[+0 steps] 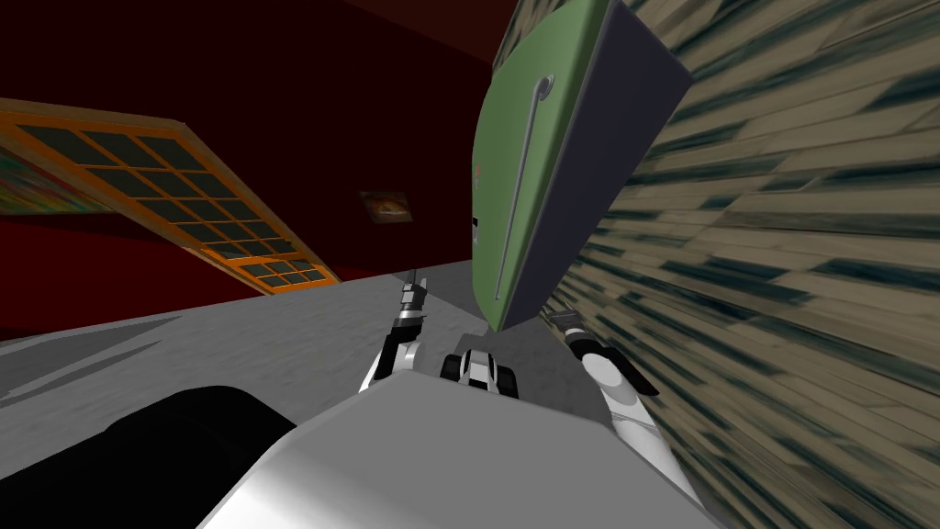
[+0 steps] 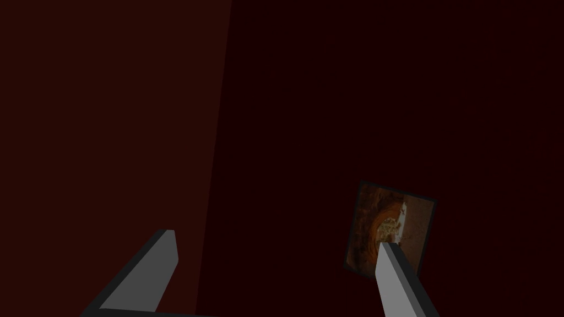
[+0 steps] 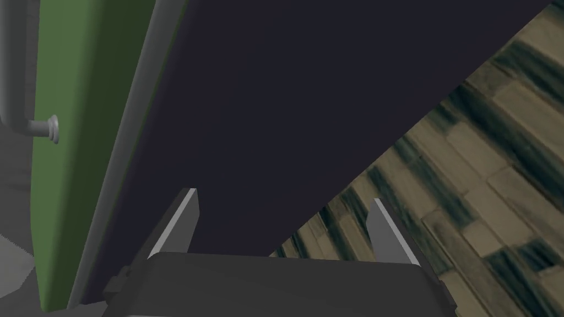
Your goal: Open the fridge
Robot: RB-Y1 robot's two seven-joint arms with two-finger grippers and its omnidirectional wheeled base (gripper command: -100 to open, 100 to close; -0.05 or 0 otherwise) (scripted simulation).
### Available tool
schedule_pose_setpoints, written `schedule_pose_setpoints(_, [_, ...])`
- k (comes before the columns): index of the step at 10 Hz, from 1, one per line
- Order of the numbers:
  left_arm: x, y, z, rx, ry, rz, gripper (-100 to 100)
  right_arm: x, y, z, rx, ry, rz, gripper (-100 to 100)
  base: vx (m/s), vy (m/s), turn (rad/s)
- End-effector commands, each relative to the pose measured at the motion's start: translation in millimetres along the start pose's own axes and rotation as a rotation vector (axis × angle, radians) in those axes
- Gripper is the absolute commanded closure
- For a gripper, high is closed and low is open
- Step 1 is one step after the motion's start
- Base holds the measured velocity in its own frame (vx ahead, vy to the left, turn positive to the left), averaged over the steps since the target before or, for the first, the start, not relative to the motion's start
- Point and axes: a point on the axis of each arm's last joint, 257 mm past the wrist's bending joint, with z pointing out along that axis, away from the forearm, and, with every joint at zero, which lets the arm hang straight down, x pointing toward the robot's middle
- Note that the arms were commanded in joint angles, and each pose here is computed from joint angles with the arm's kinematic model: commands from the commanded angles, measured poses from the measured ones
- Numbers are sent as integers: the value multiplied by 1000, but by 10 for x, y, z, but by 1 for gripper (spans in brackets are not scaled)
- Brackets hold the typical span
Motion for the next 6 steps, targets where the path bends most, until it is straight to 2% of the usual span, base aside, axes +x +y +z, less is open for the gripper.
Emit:
schedule_pose_setpoints(1, [0,0,0,0,0,0,0,-58,-62,54,37,-8,107,-100,8,7,48])
schedule_pose_setpoints(2, [0,0,0,0,0,0,0,-118,-104,94,65,-22,177,-100,13,11,74])
schedule_pose_setpoints(5, [0,0,0,0,0,0,0,-116,-167,130,102,-18,302,-100,16,7,53])
schedule_pose_setpoints(6, [0,0,0,0,0,0,0,-141,-203,167,128,-25,376,-100,19,6,63])
